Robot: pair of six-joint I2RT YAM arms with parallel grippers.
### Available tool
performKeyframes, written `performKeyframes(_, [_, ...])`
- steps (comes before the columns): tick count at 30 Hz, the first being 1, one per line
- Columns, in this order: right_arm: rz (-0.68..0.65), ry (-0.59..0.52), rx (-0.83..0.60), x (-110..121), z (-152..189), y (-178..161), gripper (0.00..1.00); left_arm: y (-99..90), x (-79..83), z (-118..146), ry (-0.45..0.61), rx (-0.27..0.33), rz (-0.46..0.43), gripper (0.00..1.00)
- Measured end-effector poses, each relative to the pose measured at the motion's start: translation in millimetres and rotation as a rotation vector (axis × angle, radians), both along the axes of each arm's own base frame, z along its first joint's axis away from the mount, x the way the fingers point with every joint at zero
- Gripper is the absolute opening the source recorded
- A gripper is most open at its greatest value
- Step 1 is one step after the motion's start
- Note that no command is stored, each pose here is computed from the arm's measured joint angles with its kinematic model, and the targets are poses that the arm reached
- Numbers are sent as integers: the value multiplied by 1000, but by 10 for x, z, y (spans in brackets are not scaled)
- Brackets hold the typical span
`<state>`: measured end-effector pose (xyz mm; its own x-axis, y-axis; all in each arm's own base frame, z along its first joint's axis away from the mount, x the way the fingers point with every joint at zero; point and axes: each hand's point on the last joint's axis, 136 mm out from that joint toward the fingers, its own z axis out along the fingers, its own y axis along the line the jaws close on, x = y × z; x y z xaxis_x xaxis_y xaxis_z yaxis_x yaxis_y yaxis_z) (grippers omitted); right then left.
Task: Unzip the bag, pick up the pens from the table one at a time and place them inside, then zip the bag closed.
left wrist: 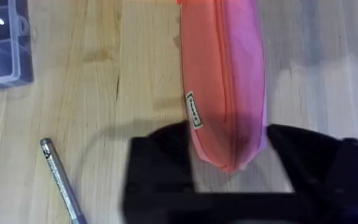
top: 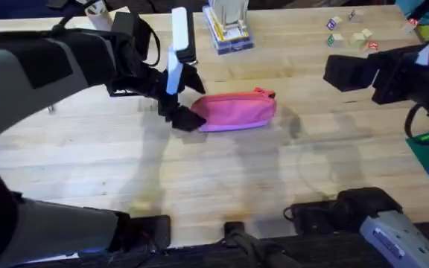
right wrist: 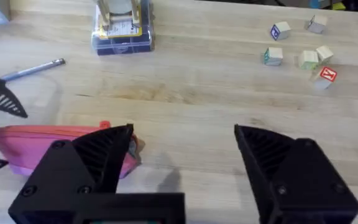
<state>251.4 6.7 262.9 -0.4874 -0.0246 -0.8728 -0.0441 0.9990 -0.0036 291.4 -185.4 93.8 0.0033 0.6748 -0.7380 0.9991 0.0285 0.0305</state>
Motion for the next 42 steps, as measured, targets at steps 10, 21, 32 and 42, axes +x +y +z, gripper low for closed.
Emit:
performKeyframes(10, [62, 31, 92, -30, -49, 169, 998, -13, -16, -2, 9, 0, 0, 45])
performKeyframes(21, [191, 143, 329, 194, -216, 579, 998, -14, -14, -1, 8, -1, 0, 44])
performKeyframes(32, [357, 242, 339, 384, -474, 1139, 997, -13, -14, -1, 8, -1, 0, 44])
performKeyframes(42, [345, 402, 328, 539, -977, 1209, 997, -14, -15, -1, 9, -1, 0, 44])
